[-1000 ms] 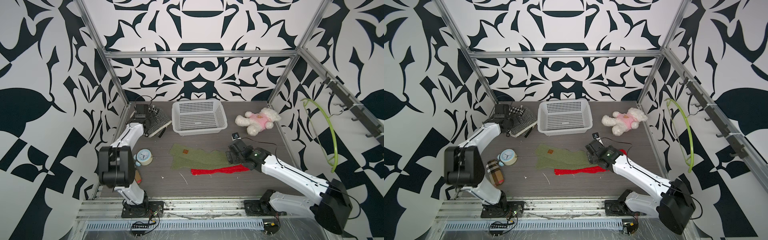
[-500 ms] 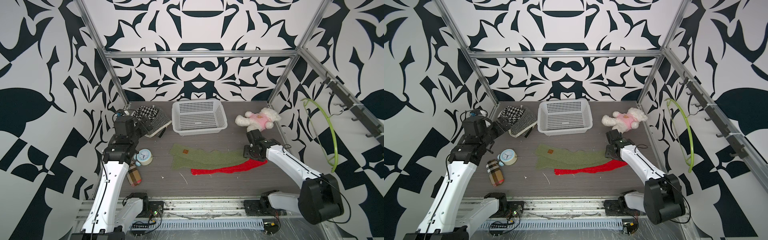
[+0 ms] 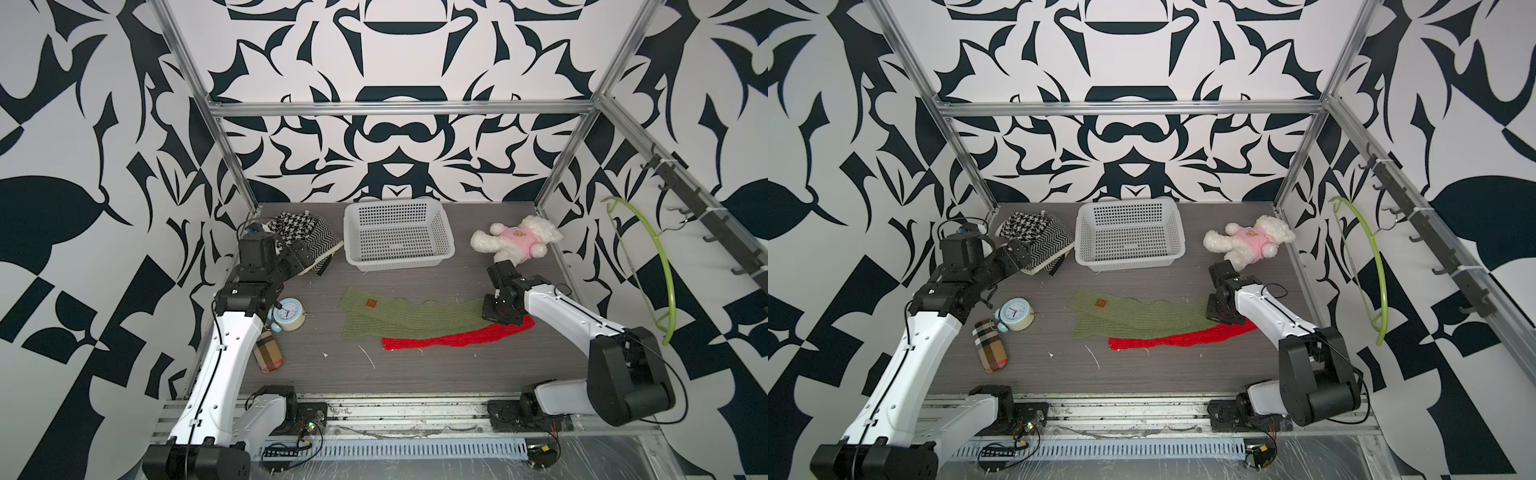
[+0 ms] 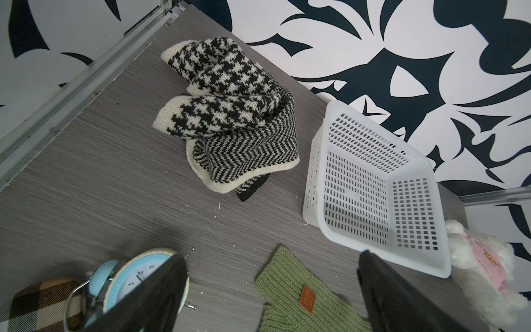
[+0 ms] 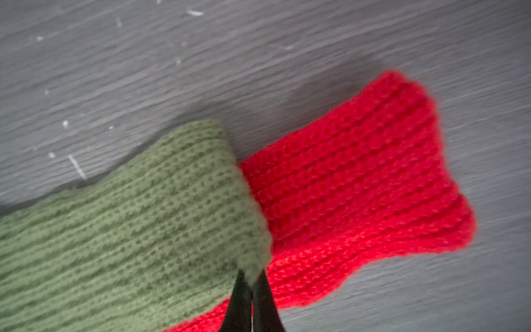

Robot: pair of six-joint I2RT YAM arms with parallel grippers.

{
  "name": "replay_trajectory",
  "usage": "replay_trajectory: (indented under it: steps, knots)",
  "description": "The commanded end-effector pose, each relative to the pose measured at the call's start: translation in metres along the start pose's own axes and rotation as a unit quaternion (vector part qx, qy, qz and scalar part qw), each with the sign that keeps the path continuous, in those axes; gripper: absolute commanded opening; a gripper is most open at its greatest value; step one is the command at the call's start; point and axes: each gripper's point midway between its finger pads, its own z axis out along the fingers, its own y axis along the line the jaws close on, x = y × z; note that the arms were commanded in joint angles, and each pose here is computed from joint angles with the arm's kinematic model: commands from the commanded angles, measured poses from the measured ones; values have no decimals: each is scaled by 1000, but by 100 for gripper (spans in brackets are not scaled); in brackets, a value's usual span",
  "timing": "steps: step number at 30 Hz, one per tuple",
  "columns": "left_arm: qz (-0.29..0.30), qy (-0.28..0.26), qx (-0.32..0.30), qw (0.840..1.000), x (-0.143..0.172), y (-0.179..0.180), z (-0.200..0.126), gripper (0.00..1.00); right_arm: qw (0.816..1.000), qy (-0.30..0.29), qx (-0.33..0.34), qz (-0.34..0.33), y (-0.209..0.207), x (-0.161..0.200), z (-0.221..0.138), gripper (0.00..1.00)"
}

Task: Roll up the scarf and place it into the basket
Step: Flatten out the scarf at the center of the board.

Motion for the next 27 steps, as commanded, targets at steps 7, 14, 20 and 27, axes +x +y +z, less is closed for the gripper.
replay_trajectory:
  steps: [7, 14, 20, 27]
  knots:
    - [6, 8, 11, 1000, 7, -3, 0, 99, 987, -114, -101, -57, 57, -26, -81, 0]
    - [11, -2, 16, 1000, -2, -8, -1, 99, 945, -94, -256, -182, 207, 50, -121, 0]
    - [7, 4, 28, 1000, -4, -15, 4, 99, 973, -20, -182, -142, 207, 79, -39, 0]
    - [10, 5, 32, 999, -1, -15, 0, 99, 991, 83, 35, -95, 144, 81, 39, 0]
